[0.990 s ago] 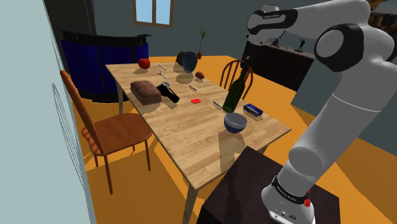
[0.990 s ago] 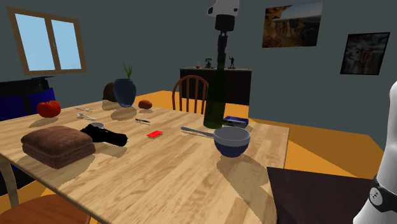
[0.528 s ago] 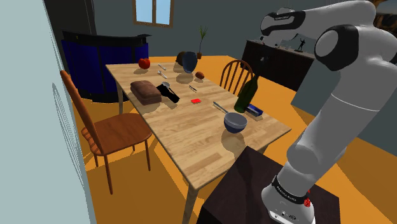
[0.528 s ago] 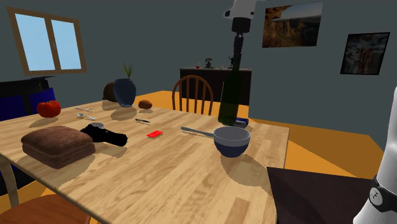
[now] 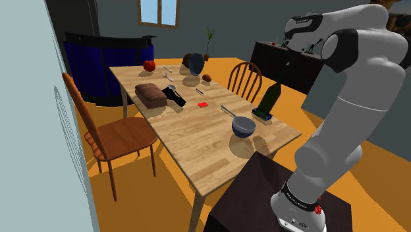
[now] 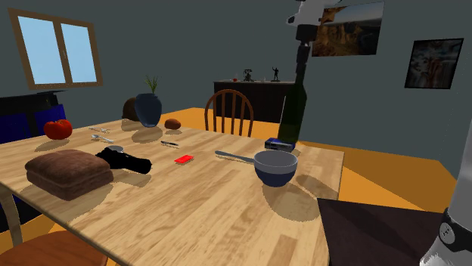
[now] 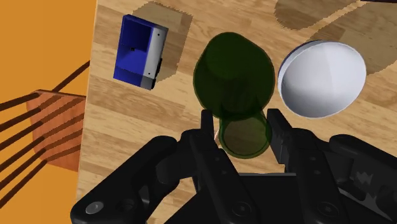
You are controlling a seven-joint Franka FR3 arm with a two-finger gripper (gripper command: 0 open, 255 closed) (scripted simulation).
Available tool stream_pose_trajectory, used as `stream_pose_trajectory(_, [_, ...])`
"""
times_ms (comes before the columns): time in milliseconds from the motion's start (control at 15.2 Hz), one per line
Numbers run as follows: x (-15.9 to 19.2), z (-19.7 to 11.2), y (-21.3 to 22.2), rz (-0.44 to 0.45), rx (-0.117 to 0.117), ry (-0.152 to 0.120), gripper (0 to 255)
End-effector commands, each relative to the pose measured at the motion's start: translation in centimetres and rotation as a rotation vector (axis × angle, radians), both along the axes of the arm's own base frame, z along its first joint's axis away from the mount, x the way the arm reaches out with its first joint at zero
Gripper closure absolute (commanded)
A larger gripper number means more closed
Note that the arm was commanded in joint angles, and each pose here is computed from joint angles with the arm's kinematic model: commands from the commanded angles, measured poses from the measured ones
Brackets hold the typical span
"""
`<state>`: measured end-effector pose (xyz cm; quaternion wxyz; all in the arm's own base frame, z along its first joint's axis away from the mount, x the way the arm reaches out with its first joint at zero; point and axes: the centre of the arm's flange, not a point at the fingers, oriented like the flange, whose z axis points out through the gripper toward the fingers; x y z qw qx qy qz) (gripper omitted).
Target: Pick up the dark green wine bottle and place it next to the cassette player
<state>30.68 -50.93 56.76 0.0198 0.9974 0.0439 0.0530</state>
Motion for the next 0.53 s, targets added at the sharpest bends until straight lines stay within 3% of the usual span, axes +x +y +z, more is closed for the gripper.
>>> stream_pose_trajectory(0, [-1.8, 0.2, -2.0, 0.002, -0.001, -0.001, 255])
stream_pose_trajectory(462, [-8.1, 0.3, -8.8, 0.002, -0.001, -0.001, 255])
